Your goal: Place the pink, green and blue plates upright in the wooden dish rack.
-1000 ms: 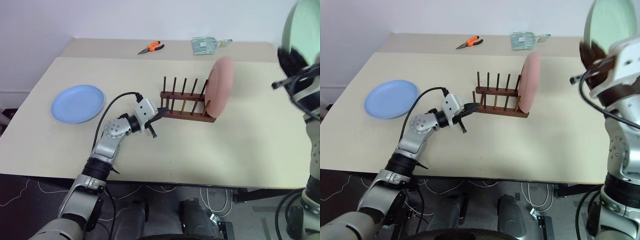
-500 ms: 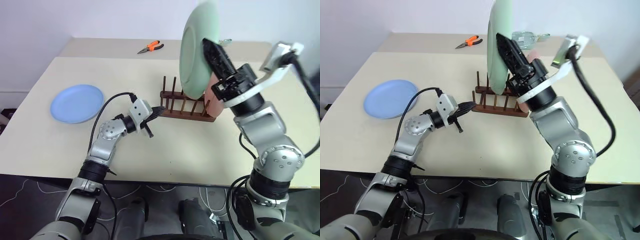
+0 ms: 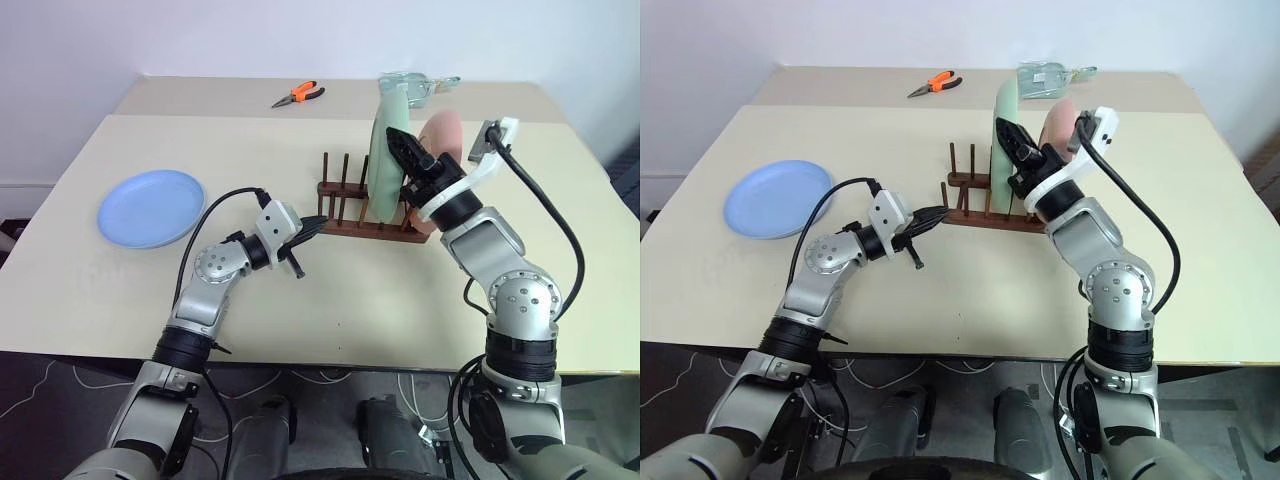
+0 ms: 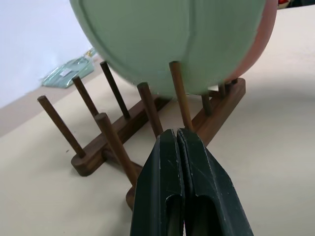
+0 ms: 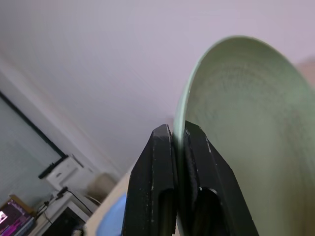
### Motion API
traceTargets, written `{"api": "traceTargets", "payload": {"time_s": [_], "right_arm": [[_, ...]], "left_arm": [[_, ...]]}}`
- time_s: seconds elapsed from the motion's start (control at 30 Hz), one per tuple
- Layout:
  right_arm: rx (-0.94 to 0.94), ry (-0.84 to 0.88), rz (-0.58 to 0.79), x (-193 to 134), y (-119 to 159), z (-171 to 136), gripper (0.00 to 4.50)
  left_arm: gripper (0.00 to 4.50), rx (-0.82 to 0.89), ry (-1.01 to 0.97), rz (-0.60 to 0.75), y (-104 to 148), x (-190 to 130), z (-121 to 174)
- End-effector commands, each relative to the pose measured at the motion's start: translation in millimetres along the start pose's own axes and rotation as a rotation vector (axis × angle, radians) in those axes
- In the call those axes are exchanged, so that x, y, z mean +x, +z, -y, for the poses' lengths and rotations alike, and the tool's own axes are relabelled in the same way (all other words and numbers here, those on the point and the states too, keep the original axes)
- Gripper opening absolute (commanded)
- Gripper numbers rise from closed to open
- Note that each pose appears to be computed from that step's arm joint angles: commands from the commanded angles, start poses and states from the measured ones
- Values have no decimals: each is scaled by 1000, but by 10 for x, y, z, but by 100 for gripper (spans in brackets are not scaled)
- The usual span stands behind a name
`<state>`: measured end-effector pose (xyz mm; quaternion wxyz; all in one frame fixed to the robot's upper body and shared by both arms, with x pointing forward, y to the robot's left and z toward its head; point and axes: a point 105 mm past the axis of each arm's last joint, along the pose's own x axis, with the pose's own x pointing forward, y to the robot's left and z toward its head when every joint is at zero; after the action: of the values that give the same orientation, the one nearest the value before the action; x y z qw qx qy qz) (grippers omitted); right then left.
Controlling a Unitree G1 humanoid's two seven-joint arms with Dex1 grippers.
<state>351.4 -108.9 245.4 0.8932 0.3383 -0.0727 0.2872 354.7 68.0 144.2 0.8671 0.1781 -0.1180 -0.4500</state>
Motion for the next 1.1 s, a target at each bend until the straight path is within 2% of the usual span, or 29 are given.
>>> {"api": "traceTargets", "payload": {"time_s": [0.03,0.13,0.2,0.27,0.33,0.4,0.43,0.47,0.5,0.57,0.67,0.77,0.9,0.97,1.1], "right_arm": [[-61,5,50,59,159,-47,136],[-208,-3,89,93,282,-77,281],[-360,18,112,116,384,-149,281],[-425,31,128,128,430,-188,281],[-559,79,167,141,594,-335,287],[-720,142,184,113,692,-482,347],[-806,191,174,88,682,-567,381],[-887,238,148,66,633,-636,428],[-934,268,128,52,591,-673,450],[-1104,386,2,-23,302,-747,450],[-1184,475,-96,-91,13,-760,450],[-1156,500,-123,-100,-141,-743,450],[-1118,526,-137,-83,-263,-741,450],[-1095,541,-129,-72,-285,-767,450],[-1094,553,-130,-57,-327,-760,450]], "left_arm": [[0,17,1,38,114,3,-6],[0,18,12,33,110,-2,-24],[0,-11,23,18,84,-6,-54],[0,-29,21,18,81,-9,-62],[54,-74,80,15,80,-35,-207],[133,-27,252,-13,80,-140,-554],[186,-18,368,-23,83,-235,-765],[238,-17,492,-34,79,-358,-977],[288,-22,567,-39,73,-439,-1098],[386,-75,888,-99,-23,-896,-1531],[386,-238,1341,-189,-230,-1697,-1842],[386,-463,1649,-239,-451,-2273,-1759],[386,-630,1676,-284,-607,-2372,-1543],[386,-775,1706,-299,-720,-2402,-1405],[386,-1068,1625,-185,-817,-2205,-1254]]}}
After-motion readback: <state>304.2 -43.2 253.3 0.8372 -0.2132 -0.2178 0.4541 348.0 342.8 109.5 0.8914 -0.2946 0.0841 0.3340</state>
